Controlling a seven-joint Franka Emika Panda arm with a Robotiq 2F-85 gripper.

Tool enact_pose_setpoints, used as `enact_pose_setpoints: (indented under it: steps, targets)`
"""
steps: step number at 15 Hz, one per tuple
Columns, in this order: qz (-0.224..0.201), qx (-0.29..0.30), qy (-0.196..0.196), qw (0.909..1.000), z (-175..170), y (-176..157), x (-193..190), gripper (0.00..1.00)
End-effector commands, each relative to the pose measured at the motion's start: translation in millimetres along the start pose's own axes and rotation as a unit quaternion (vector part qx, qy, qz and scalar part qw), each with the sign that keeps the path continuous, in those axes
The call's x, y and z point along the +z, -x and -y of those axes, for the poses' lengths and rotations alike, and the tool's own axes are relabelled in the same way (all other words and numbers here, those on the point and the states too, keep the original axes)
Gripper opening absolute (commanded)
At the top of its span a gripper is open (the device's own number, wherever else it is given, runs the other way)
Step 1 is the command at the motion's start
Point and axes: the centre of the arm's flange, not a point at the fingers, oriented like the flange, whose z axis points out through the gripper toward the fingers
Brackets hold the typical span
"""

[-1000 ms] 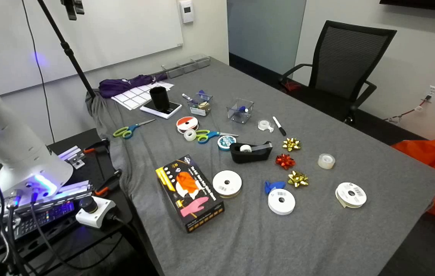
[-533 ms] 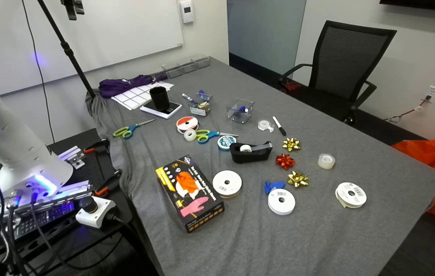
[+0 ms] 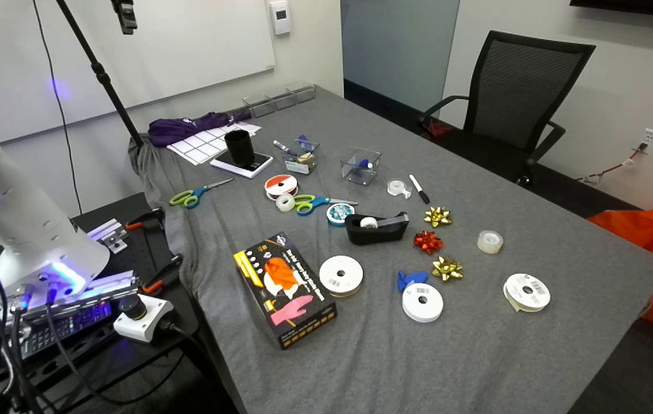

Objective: Put the clear masking tape into the clear case on the left

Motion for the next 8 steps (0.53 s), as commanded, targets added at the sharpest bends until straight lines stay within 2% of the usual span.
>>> enact_pose_setpoints:
  steps: [1,5,6,7,8]
  targets:
    - [-0.002,0.081,-0.033,0.9962,-16.1,-40.4,28.6,1.0]
    - [-0.034,0.162,-0.028,0.9858,-27.3,-96.0,66.5,1.0]
    - [-0.036,0.166,-0.004,0.9855,-28.8,-105.5,76.2,1.0]
    - [-0.032,0.148,-0.024,0.9882,-31.0,-84.4,57.1,1.0]
    - [-0.026,0.15,-0.02,0.9881,-30.2,-91.8,66.0,1.0]
